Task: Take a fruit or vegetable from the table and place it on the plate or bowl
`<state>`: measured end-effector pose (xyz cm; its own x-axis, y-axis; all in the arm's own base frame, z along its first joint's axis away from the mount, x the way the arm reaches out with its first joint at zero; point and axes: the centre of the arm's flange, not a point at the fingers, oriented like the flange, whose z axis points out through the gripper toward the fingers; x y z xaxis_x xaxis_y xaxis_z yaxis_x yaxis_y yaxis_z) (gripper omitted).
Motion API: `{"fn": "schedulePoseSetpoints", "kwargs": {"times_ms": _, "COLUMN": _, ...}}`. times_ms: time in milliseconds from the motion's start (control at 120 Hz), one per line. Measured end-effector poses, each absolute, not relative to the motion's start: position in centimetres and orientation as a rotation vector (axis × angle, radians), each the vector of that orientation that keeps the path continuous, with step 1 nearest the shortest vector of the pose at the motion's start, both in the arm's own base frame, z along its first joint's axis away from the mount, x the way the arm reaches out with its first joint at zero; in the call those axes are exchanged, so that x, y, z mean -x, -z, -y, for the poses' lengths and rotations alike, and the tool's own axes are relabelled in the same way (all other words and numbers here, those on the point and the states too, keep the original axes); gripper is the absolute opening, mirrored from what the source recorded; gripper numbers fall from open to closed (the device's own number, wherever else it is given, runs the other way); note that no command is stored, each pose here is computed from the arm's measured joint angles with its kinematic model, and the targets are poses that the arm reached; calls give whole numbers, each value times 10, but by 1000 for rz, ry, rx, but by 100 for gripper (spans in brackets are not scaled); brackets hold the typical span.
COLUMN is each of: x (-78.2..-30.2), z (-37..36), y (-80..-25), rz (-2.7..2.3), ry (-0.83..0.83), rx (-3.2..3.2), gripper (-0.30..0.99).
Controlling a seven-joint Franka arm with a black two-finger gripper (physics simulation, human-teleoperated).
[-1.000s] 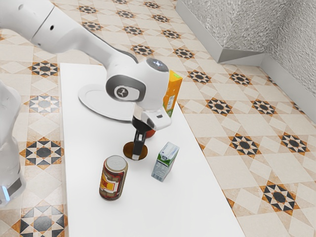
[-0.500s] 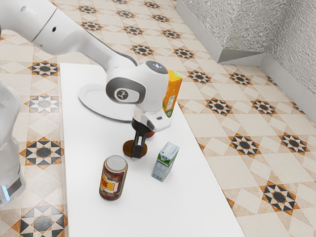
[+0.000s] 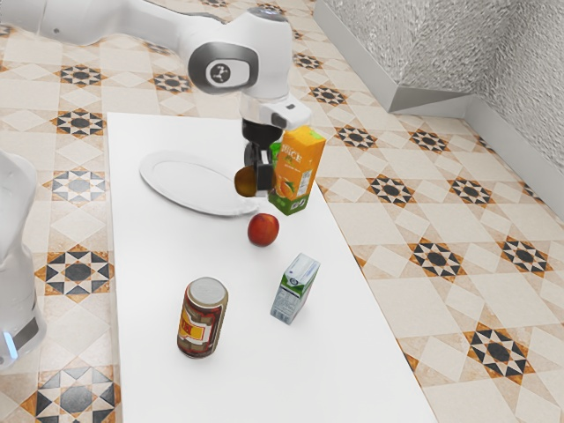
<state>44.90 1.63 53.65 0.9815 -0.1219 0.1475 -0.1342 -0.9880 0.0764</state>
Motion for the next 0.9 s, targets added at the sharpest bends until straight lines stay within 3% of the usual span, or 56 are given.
{"fn": "schedulePoseSetpoints", "kwargs": {"times_ms": 283, "x": -440, "z": -127, "y": -535, "rz": -67, "ry": -143, "rx": -3073, "gripper": 25}}
{"fn": "schedulePoseSetpoints", "kwargs": {"times_ms": 642, "x": -433, "z": -162, "y": -519, "rz": -156, "ry": -67, "rx": -3077, "gripper": 25}}
{"fn": "schedulePoseSetpoints", "kwargs": {"times_ms": 783, "x": -432, "z": -165, "y": -518, "rz": -157, "ry": -55, "rx": -3083, "gripper": 50}}
{"fn": "schedulePoseSetpoints", "kwargs": {"times_ms": 900, "x": -429, "z": -171, "y": -516, "rz": -172, "ry": -48, "rx": -3079, "gripper": 61}}
